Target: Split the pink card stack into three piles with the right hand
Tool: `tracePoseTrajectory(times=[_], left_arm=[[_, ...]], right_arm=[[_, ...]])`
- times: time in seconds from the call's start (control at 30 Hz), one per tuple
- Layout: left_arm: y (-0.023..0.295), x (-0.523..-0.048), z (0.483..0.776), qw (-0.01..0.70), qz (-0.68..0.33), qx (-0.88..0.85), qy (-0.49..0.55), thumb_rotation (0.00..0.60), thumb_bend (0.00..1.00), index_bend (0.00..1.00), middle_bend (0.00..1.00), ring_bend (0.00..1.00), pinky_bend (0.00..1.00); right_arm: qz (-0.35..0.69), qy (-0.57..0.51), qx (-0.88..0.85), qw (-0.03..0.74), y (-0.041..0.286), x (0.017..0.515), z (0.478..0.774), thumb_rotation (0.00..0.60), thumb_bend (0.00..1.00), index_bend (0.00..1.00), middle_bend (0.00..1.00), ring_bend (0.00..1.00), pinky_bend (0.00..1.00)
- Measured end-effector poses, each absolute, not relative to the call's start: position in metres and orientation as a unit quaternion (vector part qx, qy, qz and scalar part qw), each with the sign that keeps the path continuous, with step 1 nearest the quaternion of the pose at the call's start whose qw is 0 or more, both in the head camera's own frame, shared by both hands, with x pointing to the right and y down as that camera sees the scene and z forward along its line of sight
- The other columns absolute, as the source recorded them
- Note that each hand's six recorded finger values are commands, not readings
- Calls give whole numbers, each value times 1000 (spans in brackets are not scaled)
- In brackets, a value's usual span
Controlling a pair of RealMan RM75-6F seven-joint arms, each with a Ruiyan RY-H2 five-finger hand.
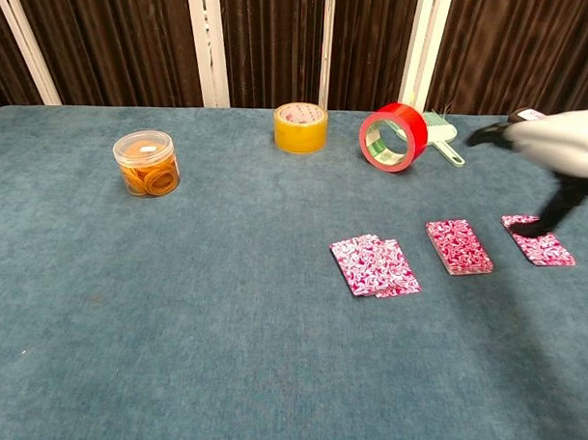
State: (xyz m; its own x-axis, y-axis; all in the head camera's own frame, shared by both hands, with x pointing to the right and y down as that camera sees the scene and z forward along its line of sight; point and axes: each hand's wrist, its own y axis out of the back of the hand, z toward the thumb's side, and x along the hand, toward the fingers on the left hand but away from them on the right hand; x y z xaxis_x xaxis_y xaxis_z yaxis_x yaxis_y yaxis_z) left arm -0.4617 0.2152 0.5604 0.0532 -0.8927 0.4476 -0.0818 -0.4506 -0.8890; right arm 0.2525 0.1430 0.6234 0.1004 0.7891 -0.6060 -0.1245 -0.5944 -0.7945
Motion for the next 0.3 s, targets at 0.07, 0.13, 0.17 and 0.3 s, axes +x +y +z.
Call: tracePoseTrajectory(times=[0.07, 0.13, 0.17, 0.3], left_arm=[[216, -462, 561, 360, -573, -628, 383, 600, 60, 0, 0, 0, 60], [218, -462, 561, 364, -576, -624, 383, 600, 60, 0, 0, 0, 60], [219, -462, 561, 366, -577, -621, 383, 600, 60, 0, 0, 0, 61], [220, -461, 559, 374, -576, -615, 387, 600, 60, 0, 0, 0, 61]], right_arm=[[612, -278, -644, 365, 150, 272, 613, 600, 323, 0, 0, 0, 0], [600, -300, -645, 366, 161, 292, 601, 600, 324, 0, 0, 0, 0], [594, -310, -645, 368, 167, 300, 596, 600, 324, 0, 0, 0, 0], [566, -347, -639, 389, 198, 338, 573, 600, 324, 0, 0, 0, 0]])
